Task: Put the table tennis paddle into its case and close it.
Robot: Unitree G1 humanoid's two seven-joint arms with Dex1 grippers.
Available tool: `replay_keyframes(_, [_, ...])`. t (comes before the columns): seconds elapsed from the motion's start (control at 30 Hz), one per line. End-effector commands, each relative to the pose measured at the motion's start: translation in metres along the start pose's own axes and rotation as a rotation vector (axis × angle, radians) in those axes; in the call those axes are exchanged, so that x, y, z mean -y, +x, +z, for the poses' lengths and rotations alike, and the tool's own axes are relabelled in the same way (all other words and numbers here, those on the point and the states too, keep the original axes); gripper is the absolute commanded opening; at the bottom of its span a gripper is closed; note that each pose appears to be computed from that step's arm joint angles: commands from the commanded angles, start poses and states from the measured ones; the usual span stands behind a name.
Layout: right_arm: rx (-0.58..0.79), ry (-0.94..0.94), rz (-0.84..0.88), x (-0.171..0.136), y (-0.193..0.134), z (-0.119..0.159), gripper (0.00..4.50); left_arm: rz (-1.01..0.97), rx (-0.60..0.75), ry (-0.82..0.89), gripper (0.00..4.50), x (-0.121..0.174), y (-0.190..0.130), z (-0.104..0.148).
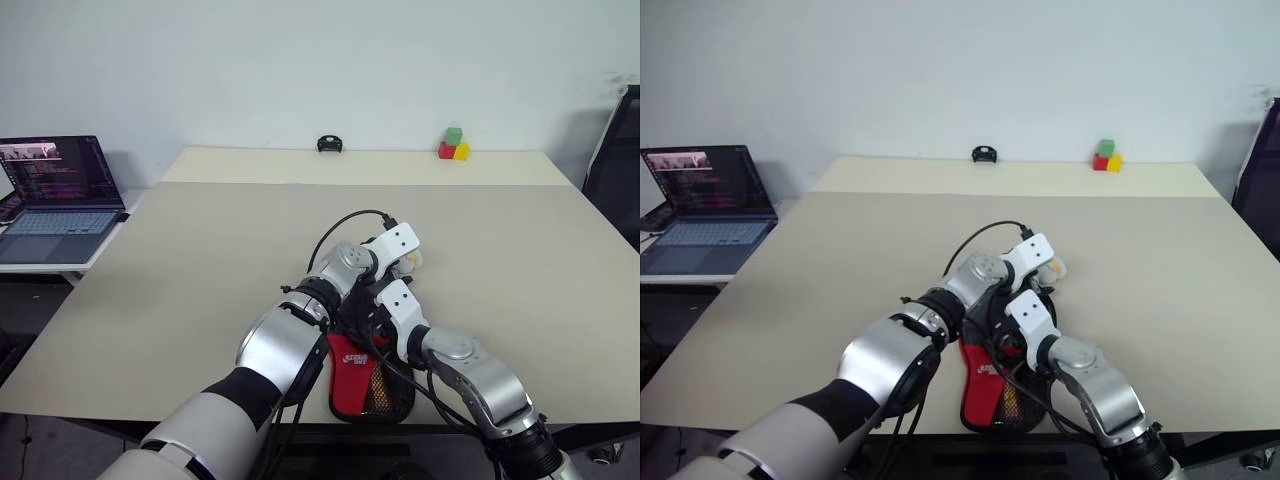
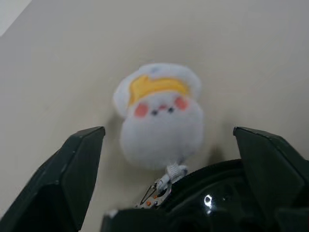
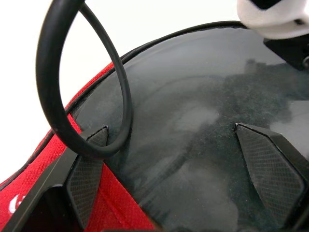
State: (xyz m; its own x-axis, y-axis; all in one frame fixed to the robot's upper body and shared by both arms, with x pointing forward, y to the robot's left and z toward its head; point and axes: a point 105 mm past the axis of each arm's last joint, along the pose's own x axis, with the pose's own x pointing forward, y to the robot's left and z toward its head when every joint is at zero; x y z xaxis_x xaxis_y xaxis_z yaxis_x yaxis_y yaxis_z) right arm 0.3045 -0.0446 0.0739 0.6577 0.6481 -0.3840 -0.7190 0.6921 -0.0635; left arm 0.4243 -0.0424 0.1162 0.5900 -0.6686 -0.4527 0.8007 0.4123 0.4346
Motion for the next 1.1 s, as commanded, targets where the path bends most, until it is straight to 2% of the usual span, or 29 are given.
replay_keyframes(0.03, [-0.196, 0.084, 0.05, -0.009, 0.007, -0.051, 4.5, 0.022, 0.083, 0.012, 4.46, -0.014, -0.007, 0.021])
replay_keyframes(0.23, [-0.189, 0.079, 0.046, -0.003, 0.01, -0.048, 4.5, 0.128, 0.089, -0.033, 4.46, -0.048, -0.025, 0.008])
replay_keyframes(0.37, [-0.189, 0.076, 0.047, 0.001, 0.011, -0.048, 4.5, 0.217, 0.056, 0.016, 4.46, -0.075, -0.044, -0.006])
replay_keyframes(0.5, [-0.187, 0.064, 0.045, 0.006, 0.011, -0.046, 4.5, 0.328, 0.008, 0.037, 4.46, -0.118, -0.087, -0.04])
replay_keyframes(0.63, [-0.185, 0.065, 0.041, 0.012, 0.009, -0.046, 4.5, 0.327, 0.056, -0.043, 4.46, -0.13, -0.115, -0.06])
replay_keyframes(0.83, [-0.175, 0.065, 0.047, 0.019, 0.003, -0.042, 4.5, 0.168, 0.234, -0.112, 4.46, -0.118, -0.144, -0.067])
replay_keyframes(0.97, [-0.135, 0.072, 0.08, 0.019, -0.004, -0.029, 4.5, -0.016, 0.327, -0.124, 4.46, -0.084, -0.158, -0.062])
replay_keyframes(1.1, [-0.063, 0.128, 0.155, 0.012, -0.015, -0.011, 4.5, -0.126, 0.31, -0.12, 4.46, -0.05, -0.164, -0.063])
